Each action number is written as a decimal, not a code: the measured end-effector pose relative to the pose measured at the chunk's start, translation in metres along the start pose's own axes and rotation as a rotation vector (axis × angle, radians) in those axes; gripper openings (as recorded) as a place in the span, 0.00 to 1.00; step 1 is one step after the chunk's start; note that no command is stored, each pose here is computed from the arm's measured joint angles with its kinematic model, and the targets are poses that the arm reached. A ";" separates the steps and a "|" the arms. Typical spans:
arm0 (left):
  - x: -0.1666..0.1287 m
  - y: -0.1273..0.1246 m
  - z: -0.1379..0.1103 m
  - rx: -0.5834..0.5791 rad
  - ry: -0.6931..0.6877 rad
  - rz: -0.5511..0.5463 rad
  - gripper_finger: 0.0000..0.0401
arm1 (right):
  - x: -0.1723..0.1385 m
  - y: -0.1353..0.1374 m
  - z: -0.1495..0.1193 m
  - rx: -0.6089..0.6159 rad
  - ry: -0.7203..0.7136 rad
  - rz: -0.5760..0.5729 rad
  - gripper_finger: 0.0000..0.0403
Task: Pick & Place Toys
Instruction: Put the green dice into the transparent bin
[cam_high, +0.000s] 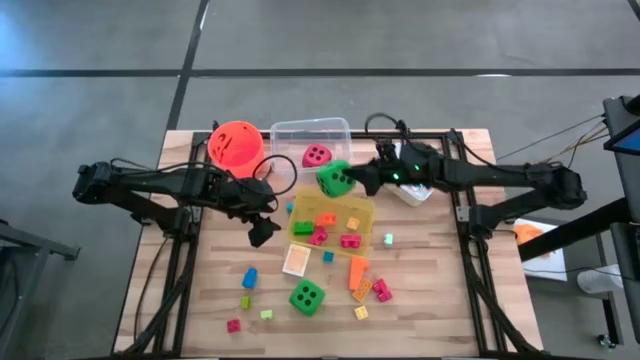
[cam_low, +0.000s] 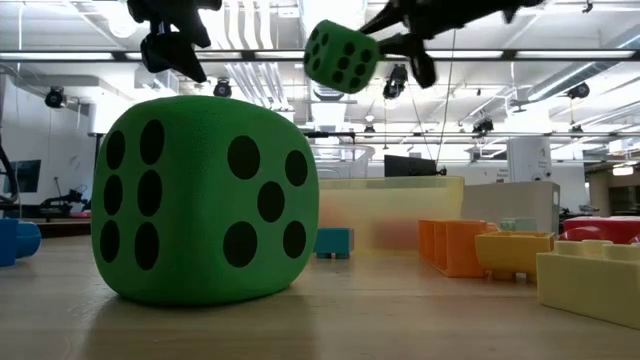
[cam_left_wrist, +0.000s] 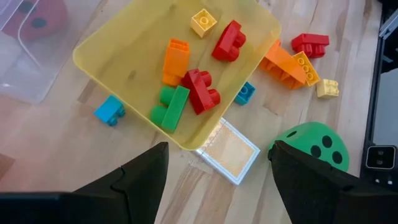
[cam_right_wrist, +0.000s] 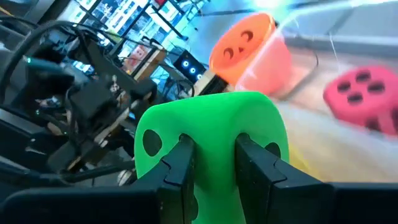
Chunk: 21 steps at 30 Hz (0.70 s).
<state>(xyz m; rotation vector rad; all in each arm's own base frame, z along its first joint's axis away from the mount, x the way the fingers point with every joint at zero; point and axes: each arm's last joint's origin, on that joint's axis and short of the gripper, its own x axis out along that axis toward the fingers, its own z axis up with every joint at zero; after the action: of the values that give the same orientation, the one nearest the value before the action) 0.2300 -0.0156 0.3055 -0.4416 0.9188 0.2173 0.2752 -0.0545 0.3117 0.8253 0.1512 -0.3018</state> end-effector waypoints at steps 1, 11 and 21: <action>0.000 0.000 0.000 0.000 0.000 0.000 0.69 | 0.005 -0.001 0.007 -0.011 -0.003 -0.001 0.19; 0.000 0.000 0.000 -0.018 0.000 0.000 0.69 | 0.059 -0.015 0.069 -0.131 0.033 -0.118 0.16; -0.001 0.000 -0.001 -0.047 0.003 0.002 0.69 | 0.087 -0.036 0.109 -0.229 0.155 -0.275 0.11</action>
<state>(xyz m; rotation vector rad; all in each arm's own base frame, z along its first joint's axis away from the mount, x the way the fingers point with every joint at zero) 0.2289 -0.0156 0.3057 -0.4844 0.9183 0.2400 0.3478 -0.1758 0.3383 0.5991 0.4390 -0.4702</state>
